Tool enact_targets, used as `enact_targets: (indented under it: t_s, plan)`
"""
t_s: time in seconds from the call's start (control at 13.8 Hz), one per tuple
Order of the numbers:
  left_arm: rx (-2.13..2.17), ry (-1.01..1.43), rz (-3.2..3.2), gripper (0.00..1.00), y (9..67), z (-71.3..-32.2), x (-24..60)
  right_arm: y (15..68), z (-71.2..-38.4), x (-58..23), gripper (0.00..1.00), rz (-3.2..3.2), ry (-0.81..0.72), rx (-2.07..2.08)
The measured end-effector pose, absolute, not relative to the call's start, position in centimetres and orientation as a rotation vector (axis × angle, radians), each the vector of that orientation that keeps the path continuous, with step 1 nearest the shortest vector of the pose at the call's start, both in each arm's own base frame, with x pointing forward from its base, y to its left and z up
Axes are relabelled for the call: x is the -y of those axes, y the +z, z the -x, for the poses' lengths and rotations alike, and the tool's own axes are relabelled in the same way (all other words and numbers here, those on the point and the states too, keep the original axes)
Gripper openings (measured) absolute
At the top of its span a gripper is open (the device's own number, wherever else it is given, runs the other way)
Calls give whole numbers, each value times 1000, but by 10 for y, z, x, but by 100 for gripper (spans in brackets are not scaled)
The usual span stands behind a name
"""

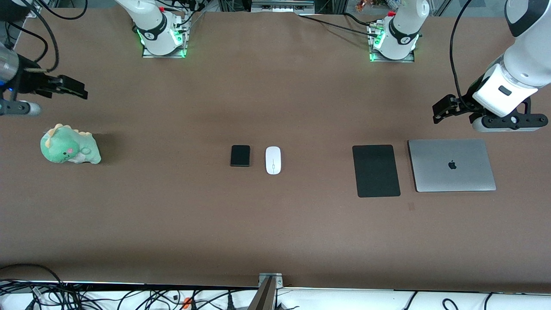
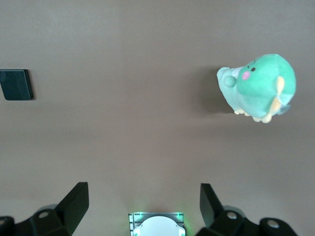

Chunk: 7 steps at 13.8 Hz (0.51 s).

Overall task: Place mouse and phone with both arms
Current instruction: 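Reach the left gripper down toward the white mouse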

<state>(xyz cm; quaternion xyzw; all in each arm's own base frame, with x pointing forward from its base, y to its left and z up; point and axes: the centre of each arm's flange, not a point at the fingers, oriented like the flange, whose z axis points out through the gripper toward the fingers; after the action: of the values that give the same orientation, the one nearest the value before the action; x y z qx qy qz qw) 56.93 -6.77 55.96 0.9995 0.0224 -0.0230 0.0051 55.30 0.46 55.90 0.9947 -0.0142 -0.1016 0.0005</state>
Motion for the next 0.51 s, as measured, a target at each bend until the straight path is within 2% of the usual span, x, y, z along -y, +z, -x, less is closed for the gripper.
enact_targets:
  t_s: [0.29, 0.51]
  plan:
    - [24, -212, -3098, 100, 513, -585, 87, 520, -573, -34, 100, -3099, -356, 131]
    - [39, -269, -3018, 100, 484, -590, 137, 520, -573, -42, 100, -3094, -357, 138]
